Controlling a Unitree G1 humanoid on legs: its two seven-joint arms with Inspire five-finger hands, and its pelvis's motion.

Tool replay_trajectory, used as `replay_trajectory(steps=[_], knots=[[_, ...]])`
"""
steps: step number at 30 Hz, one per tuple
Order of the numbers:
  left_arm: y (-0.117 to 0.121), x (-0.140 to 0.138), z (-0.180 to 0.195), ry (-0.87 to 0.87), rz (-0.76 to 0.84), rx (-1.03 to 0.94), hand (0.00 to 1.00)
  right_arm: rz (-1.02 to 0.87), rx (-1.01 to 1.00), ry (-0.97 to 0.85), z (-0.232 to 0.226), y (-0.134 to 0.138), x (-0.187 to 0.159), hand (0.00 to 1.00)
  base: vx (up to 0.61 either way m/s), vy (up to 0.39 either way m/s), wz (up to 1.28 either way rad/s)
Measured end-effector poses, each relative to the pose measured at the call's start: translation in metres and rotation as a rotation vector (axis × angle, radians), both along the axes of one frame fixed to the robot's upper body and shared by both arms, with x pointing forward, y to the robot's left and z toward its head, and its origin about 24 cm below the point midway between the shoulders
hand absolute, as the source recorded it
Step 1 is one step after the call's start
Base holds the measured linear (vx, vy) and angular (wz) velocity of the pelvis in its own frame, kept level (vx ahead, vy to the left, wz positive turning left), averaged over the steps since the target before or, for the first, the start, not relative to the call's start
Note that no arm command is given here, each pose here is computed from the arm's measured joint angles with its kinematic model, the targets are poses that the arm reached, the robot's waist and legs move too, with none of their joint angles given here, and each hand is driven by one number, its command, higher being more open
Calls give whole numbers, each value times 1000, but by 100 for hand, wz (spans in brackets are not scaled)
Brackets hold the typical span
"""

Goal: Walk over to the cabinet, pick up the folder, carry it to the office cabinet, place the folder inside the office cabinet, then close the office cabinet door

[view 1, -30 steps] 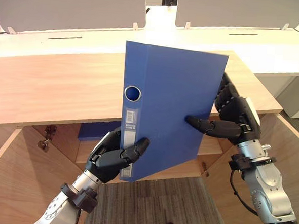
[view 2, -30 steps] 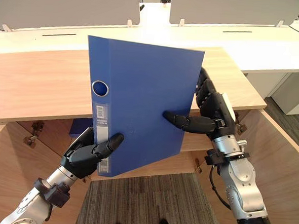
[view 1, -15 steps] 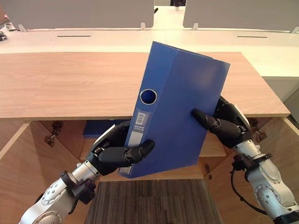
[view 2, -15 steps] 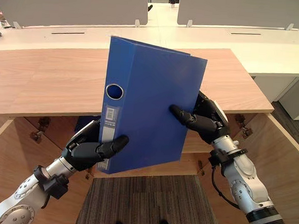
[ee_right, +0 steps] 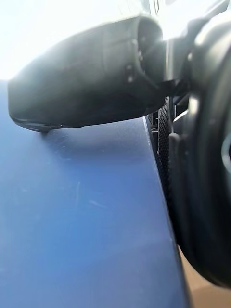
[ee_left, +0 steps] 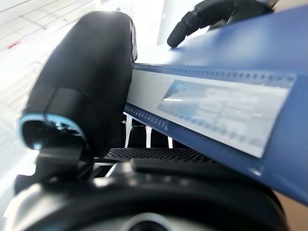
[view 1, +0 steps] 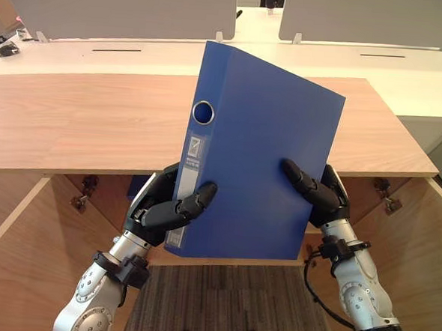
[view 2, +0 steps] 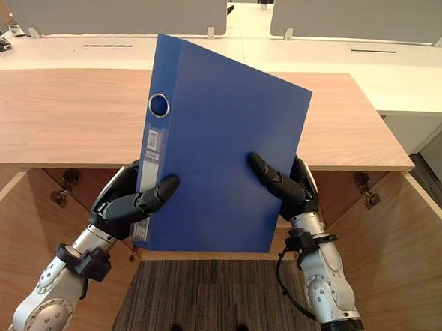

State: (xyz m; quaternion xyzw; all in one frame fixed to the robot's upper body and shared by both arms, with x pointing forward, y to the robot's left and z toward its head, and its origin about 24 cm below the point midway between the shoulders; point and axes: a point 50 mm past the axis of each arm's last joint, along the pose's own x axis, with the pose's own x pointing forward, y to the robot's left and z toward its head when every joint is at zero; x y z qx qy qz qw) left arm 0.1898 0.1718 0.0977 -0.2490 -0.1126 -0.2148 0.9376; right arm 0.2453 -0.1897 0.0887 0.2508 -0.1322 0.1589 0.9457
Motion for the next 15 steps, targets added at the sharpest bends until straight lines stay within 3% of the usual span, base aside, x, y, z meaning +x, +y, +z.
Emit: replay_trajectory(steps=[4,9,11,15], knots=[[8,1,6,-69,211,-22,100,-62,43,-101,21,7,-3,0,0,0,1],[42,-10,7,-95,608,46,100,-236,92,-235,46,-8,-12,0,0,0,3],[65,-27,1,-52,834,73,100,-341,107,-300,56,-20,-20,0,-1,-2,9],[80,-48,-22,87,998,129,100,-433,79,-338,62,-32,-26,0,-8,-17,11]])
